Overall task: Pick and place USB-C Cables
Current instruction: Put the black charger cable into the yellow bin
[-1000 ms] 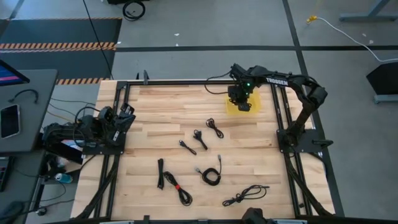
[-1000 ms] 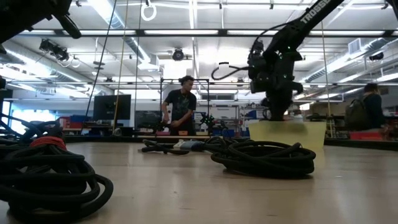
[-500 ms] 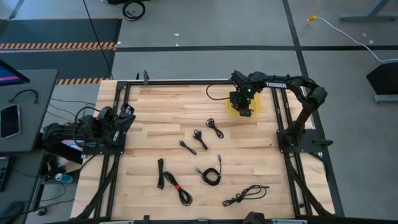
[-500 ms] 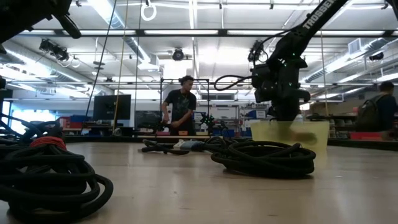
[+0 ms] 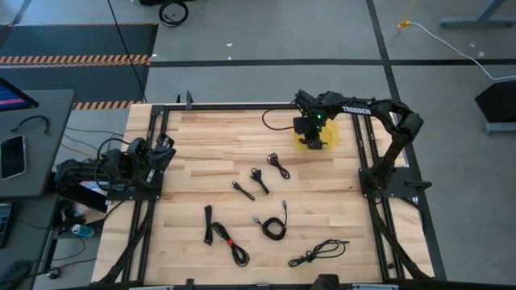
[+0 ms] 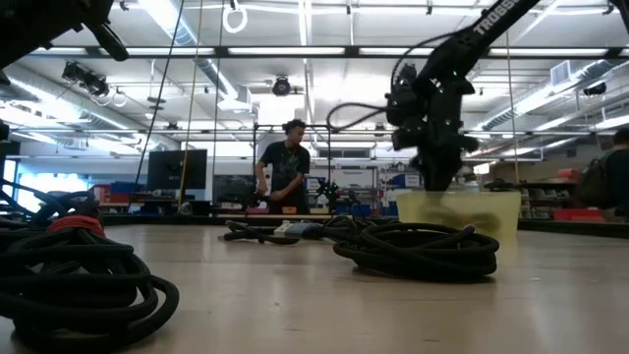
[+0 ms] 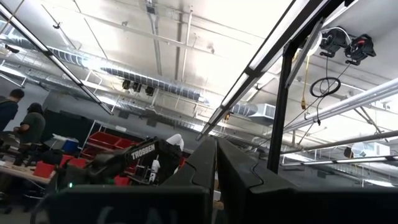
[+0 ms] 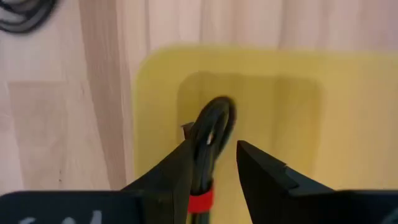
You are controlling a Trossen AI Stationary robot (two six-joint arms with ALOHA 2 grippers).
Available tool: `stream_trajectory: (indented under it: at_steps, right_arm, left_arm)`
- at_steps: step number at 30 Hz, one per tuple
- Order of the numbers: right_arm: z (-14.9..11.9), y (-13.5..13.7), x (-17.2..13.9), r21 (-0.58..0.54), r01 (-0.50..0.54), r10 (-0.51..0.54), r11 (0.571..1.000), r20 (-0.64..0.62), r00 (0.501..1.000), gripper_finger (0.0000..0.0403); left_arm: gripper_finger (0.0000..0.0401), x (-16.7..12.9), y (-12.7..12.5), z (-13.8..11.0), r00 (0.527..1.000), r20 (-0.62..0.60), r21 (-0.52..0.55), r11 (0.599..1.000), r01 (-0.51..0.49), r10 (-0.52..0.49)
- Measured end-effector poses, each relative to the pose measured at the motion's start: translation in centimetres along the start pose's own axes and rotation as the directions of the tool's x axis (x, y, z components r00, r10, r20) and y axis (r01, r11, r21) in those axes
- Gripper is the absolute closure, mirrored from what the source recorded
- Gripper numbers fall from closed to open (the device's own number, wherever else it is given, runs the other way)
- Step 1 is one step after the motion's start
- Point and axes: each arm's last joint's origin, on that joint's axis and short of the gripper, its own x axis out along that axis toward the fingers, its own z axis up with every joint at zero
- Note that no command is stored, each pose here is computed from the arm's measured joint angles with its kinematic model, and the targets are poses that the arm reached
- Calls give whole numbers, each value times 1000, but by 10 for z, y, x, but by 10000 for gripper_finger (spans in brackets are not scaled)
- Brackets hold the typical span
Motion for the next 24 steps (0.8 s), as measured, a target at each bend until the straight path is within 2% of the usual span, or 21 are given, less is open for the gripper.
stream_trajectory:
  at_steps: [3, 7, 15, 17, 20, 24]
  right_arm:
    - [15, -3, -20, -14, 57, -56, 998, 14, 998, 272]
    - [37, -4, -59, 21, 108, -109, 994, 61, 992, 272]
    - [76, 23, -149, 45, 97, -105, 994, 239, 965, 273]
    - [82, 34, -168, 63, 70, -86, 996, 287, 954, 273]
    - [91, 54, -189, 73, -29, 0, 997, 370, 929, 273]
    - [103, 85, -196, 54, -174, 136, 983, 417, 899, 273]
  left_arm:
    - [378, 0, 0, 0, 1000, 0, 0, 1000, 0, 0]
    - [378, 0, 0, 0, 1000, 0, 0, 1000, 0, 0]
    - [378, 0, 0, 0, 1000, 0, 0, 1000, 0, 0]
    - [378, 0, 0, 0, 1000, 0, 0, 1000, 0, 0]
    - [378, 0, 0, 0, 1000, 0, 0, 1000, 0, 0]
    - [378, 0, 0, 0, 1000, -4, 1, 1000, -1, 1]
